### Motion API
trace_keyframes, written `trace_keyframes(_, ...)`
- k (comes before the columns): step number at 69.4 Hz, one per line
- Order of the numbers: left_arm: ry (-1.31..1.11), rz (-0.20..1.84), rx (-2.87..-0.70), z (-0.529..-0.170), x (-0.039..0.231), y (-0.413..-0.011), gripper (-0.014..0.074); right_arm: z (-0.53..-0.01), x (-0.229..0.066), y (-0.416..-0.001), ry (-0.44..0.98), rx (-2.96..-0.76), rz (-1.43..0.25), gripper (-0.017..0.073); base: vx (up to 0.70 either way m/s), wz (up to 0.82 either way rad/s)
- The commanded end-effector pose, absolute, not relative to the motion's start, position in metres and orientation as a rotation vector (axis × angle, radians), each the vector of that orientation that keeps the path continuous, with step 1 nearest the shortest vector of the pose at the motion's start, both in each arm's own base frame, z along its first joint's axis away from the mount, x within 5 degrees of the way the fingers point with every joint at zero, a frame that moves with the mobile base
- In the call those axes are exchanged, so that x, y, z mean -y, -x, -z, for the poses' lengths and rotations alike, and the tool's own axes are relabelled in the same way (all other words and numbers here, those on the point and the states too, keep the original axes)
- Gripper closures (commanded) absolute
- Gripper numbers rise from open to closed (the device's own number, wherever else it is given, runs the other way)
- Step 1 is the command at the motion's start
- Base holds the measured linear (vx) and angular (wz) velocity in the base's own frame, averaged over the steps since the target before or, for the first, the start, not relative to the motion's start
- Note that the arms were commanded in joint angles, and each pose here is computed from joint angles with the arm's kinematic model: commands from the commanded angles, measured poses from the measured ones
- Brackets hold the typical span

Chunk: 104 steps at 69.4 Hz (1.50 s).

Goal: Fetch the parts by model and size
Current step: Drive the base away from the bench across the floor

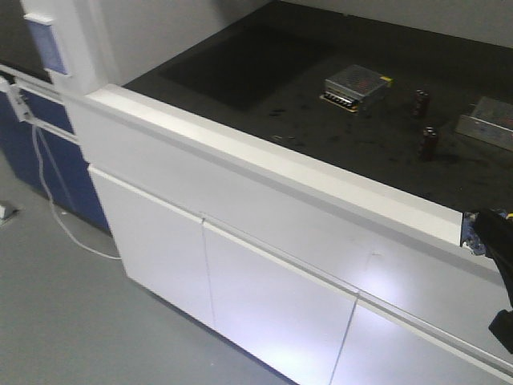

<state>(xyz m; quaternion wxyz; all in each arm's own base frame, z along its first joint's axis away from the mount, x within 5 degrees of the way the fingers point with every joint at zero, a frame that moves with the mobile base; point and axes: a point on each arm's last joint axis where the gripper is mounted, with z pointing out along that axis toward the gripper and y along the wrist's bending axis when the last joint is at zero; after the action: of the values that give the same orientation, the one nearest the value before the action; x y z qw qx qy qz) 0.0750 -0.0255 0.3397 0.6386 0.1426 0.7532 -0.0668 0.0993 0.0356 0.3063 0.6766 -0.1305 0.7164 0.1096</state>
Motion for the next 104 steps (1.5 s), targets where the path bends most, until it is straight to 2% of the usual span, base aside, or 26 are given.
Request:
trace_keyframes(1,-0.28,0.158,-1.639,-0.3539,0.0242,-0.0754,0.0601,-0.3218,-0.0367,-0.099,0.295,-1.513,-0.258,0.0561,-0.15,0.64)
trace_keyframes(51,-0.28,0.158,-1.639,-0.3539,0.0242,-0.0754,0.0601,-0.3219,-0.0367,-0.099,0.295,-1.512,-0.258,0.0561,-0.05,0.67)
trace_keyframes(78,-0.281,0.158,-1.64,-0.3538,0.0242,-0.0754,0.0601,-0.3219,-0.0367,-0.099,0.295,-1.512,-0.258,0.0561,0.1,0.82)
trace_keyframes(104,-0.281,0.158,-1.64,-0.3538,0.0242,-0.0754,0.0601,-0.3219,-0.0367,-0.099,0.295,-1.513,-0.258,0.0561,0.19,0.46)
